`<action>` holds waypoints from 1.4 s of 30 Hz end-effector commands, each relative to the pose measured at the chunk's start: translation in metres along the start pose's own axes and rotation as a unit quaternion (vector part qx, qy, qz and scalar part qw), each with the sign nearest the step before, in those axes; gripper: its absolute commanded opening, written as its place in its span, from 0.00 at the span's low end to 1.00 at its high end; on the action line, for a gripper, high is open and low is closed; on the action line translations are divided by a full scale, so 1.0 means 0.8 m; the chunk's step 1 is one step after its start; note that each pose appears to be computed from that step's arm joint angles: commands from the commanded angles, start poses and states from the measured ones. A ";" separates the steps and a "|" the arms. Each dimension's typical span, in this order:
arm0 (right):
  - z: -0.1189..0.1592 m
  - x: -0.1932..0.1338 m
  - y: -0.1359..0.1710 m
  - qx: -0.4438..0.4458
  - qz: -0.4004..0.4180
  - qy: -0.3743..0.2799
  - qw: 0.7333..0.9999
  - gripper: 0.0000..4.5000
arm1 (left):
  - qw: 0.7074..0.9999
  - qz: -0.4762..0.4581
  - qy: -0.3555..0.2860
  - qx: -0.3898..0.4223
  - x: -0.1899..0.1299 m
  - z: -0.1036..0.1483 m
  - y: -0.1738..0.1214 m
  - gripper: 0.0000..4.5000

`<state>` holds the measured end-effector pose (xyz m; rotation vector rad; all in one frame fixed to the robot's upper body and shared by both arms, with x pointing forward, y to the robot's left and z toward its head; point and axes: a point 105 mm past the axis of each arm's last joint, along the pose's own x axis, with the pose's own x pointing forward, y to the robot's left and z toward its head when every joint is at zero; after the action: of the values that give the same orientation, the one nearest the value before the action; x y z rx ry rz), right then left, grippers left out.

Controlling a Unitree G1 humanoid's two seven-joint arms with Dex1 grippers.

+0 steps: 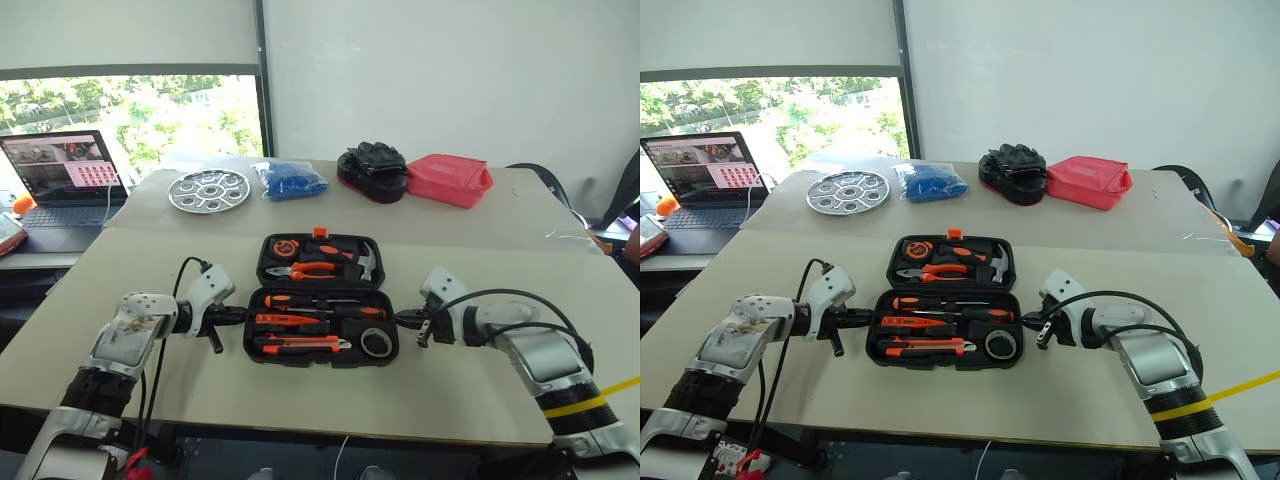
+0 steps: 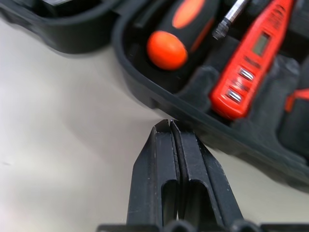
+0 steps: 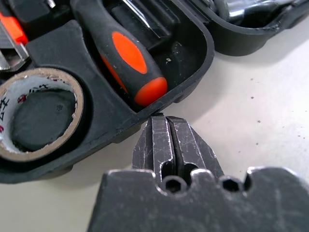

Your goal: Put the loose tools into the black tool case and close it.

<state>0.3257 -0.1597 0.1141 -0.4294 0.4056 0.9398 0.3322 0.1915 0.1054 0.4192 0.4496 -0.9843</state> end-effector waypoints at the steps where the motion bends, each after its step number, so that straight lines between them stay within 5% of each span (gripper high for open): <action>1: 0.024 -0.004 0.036 -0.035 0.064 -0.032 0.997 0.00 | 0.997 -0.067 -0.018 0.040 -0.001 0.016 -0.030 0.02; 15: -0.003 -0.032 0.104 -0.025 0.131 0.006 0.991 0.00 | 0.987 -0.138 0.051 0.070 -0.025 -0.025 -0.079 0.02; 28: -0.013 -0.040 0.092 -0.035 0.083 0.027 0.996 0.00 | 0.991 -0.091 0.082 0.051 -0.043 -0.045 -0.071 0.02; 30: -0.014 -0.046 0.079 -0.024 0.057 0.030 0.998 0.00 | 0.992 -0.074 0.092 0.041 -0.051 -0.051 -0.061 0.13; 37: -0.005 -0.088 0.038 0.001 0.006 0.029 1.000 0.49 | 0.993 0.008 0.111 -0.026 -0.097 -0.060 -0.012 0.65; 42: 0.009 -0.094 -0.009 0.069 -0.050 0.007 0.996 0.86 | 0.981 0.050 0.052 -0.181 -0.094 -0.017 0.023 1.00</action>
<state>0.2802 -0.2044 0.1442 -0.3823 0.4863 0.8728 0.3007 0.2659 0.1225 0.3068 0.6734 -0.8114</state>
